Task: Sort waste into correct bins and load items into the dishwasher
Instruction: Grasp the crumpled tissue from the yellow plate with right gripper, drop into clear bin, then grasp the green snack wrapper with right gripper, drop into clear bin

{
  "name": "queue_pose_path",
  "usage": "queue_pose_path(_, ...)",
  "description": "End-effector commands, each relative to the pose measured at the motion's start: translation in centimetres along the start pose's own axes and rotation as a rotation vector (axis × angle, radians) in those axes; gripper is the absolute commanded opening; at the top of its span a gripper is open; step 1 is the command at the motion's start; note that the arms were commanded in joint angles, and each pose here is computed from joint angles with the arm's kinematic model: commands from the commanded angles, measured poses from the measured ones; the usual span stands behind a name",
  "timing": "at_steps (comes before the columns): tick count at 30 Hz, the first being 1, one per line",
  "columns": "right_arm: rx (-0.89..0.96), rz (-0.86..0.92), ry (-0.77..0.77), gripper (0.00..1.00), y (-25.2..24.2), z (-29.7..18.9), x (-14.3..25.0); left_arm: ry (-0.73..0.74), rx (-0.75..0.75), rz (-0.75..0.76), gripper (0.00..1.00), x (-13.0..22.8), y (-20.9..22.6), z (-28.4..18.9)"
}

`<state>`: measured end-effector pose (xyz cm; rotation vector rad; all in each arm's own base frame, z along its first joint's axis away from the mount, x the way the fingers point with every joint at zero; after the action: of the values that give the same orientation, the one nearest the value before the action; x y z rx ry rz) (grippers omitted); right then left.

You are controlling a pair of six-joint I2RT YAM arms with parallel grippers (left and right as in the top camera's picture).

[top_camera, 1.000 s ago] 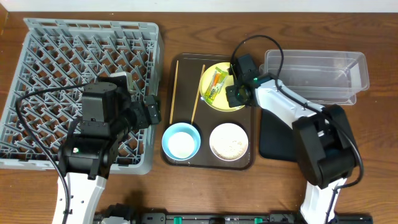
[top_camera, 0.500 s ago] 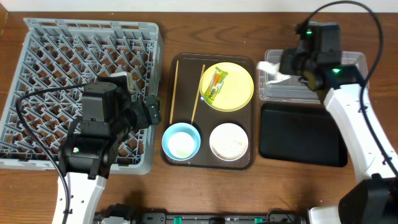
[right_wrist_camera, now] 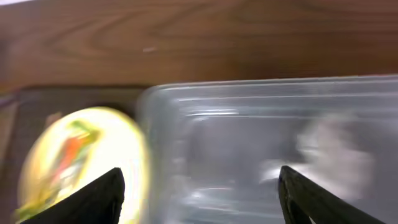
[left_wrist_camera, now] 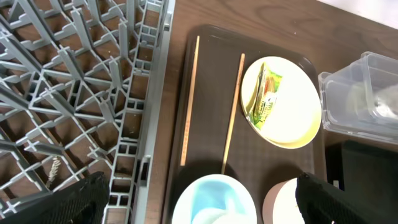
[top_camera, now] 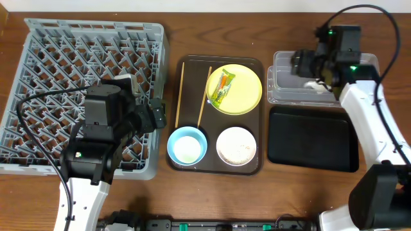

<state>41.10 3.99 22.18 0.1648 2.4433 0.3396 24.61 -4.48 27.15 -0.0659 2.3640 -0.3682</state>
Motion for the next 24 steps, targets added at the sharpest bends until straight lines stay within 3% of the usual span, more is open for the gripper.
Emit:
queue_pose_path(1,-0.237,-0.113,0.071,0.72,6.5,-0.4,2.0,-0.016,0.006,0.002,0.96,-0.6,-0.1,-0.4)
queue_pose_path(6,-0.147,-0.204,0.124,0.68,12.1,1.6,6.1,-0.016,0.006,0.002,0.96,-0.6,-0.1,-0.4)
queue_pose_path(11,0.092,-0.197,0.095,0.78,14.5,5.6,9.9,-0.016,0.006,0.002,0.96,-0.6,-0.1,-0.4)
queue_pose_path(20,0.105,-0.163,0.15,0.83,14.9,13.6,14.4,-0.016,0.006,0.002,0.96,-0.6,-0.1,-0.4)
queue_pose_path(22,0.089,-0.153,0.173,0.77,14.5,14.5,14.7,-0.016,0.006,0.002,0.96,-0.6,-0.1,-0.4)
queue_pose_path(24,0.101,-0.142,0.196,0.61,13.8,14.8,14.9,-0.016,0.006,0.002,0.96,-0.6,-0.1,-0.4)
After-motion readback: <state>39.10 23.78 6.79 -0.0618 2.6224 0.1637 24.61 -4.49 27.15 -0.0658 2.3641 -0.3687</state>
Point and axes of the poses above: each gripper's point midway between its finger pads, its own z axis out along the fingers, its own y axis along the line the jaws close on, x = y × z, the point moved 7 cm from there along -z, back along the fingers, and after that the axes turned 5 degrees about z, right-handed, at the moved point
